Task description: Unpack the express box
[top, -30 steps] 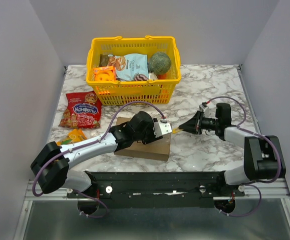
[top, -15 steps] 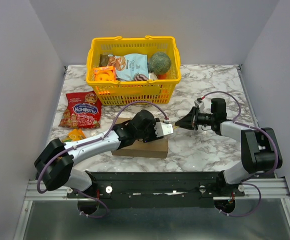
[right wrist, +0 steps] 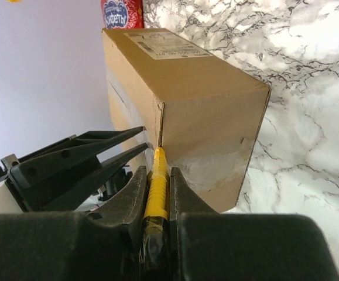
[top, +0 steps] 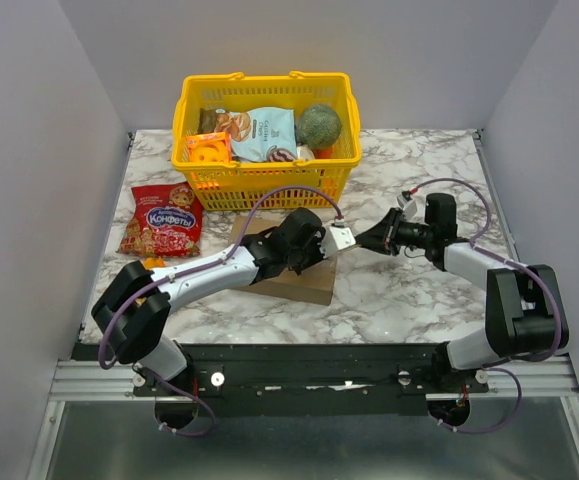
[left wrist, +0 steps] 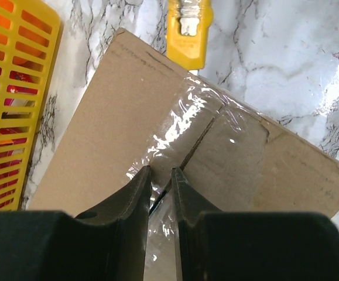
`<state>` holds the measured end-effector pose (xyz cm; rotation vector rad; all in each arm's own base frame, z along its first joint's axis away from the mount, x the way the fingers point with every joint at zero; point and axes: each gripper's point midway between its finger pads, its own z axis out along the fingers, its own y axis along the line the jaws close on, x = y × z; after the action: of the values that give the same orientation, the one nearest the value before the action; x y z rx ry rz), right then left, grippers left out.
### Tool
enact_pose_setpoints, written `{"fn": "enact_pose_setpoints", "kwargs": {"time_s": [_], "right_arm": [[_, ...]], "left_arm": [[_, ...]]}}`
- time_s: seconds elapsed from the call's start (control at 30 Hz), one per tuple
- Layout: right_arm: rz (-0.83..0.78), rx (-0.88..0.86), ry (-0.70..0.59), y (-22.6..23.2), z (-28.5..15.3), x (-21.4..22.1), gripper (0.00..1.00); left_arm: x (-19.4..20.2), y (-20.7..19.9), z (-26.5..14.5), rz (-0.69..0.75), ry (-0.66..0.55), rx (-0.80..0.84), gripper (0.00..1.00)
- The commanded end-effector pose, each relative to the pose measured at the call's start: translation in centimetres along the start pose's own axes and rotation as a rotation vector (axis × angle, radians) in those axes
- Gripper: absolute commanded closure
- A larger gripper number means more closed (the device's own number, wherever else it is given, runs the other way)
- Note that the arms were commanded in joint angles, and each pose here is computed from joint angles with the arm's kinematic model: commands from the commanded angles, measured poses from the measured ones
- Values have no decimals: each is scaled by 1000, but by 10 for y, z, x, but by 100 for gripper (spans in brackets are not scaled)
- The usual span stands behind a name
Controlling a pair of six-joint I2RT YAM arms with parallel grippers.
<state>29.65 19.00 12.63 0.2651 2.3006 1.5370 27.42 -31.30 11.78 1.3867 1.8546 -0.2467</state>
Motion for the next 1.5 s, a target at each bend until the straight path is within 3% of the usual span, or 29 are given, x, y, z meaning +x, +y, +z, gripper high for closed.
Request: {"fn": "enact_pose_setpoints", "kwargs": {"time_s": [0.0,0.43,0.63,0.73,0.9,1.03,1.13,1.4,1.47], "right_arm": [[157,-4,179,-3,-5,45,100],[214,-37,-4,6,-14,32,100],[76,-37,-38,10,-13,21,100],[60,-34,-25,9,-13,23,100],[7,0,12,4,-11,21,100],[13,10,27,-2,-11,26,100],[11,14,32,-4,-11,27,100],[33,16,46,-7,-9,28,100],[29,12,47,-6,-8,25,99]], "left_arm": [[-12,35,5,-64,-38,-151,75],[-17,26,3,-123,-63,-111,79],[-24,35,-27,-140,-71,-80,60],[-12,61,-54,-181,-49,-134,52],[50,116,-92,-329,91,-280,48],[117,132,-114,-469,208,-350,48],[140,142,-120,-512,233,-392,49],[105,116,-115,-514,86,-203,54],[98,104,-124,-405,46,-178,52]]}}
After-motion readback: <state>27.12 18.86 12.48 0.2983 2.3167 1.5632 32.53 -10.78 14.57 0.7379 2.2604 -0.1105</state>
